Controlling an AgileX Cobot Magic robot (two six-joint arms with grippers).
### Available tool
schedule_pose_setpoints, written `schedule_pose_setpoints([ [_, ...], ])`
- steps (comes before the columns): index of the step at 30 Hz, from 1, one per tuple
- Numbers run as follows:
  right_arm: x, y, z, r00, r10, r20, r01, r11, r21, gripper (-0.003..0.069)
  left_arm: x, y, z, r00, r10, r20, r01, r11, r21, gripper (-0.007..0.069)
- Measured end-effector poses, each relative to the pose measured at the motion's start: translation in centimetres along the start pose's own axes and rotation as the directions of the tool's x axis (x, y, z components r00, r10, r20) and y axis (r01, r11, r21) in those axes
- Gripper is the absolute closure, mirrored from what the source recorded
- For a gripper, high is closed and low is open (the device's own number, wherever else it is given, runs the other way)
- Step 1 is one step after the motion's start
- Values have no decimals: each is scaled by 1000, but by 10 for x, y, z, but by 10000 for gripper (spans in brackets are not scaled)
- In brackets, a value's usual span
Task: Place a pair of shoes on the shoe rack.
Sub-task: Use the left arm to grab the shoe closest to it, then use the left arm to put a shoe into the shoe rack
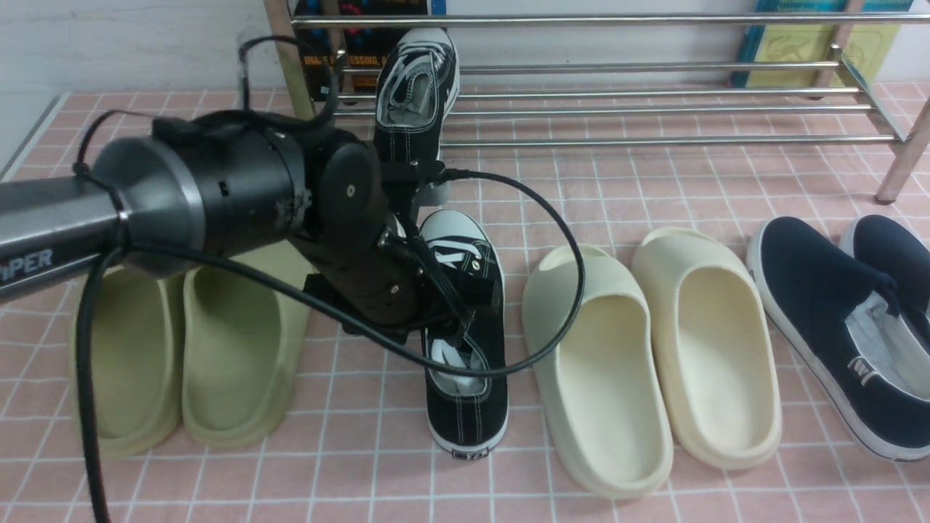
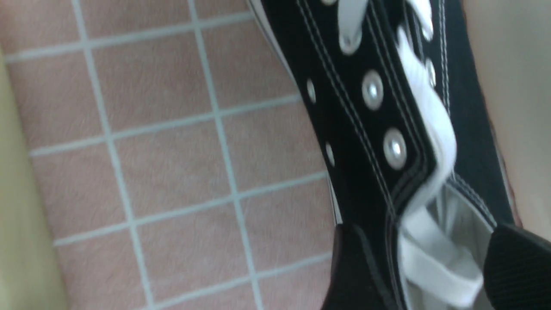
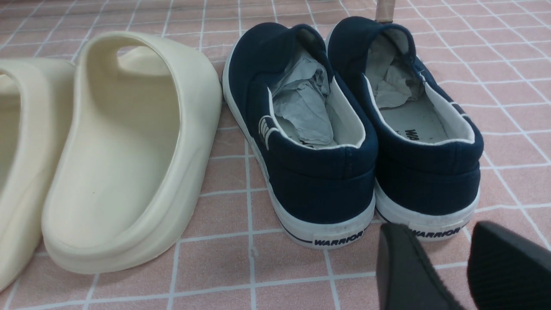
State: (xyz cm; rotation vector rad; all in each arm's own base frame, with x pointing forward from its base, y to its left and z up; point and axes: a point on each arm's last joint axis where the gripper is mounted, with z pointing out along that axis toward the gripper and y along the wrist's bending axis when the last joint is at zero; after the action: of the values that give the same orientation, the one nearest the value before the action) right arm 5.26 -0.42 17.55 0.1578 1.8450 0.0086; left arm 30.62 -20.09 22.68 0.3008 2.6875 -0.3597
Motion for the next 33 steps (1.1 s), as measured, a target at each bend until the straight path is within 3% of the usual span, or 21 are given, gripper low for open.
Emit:
schedule_pose_setpoints([
  [5,0,0,0,1000,0,0,0,1000,0,419,5,3,24,998,-8,-56,7,1000,-23,277],
  [7,0,0,0,1000,0,0,0,1000,0,419,6,4,30,998,-7,-70,5,1000,-30,345],
  [8,0,0,0,1000,0,0,0,1000,0,419,6,5,31,998,-2,-70,-1,999,-34,441],
  [13,0,0,0,1000,0,0,0,1000,0,419,-1,4,22,998,18,-63,-21,999,-46,601],
  [19,0,0,0,1000,-5,0,5,1000,2,419,-19,-5,-18,1000,26,-7,-27,999,-28,606],
  [25,0,0,0,1000,0,0,0,1000,0,419,-52,-19,-61,987,33,157,-38,999,25,606],
  [33,0,0,0,1000,0,0,0,1000,0,419,-96,-26,-36,980,-19,198,12,999,37,606],
])
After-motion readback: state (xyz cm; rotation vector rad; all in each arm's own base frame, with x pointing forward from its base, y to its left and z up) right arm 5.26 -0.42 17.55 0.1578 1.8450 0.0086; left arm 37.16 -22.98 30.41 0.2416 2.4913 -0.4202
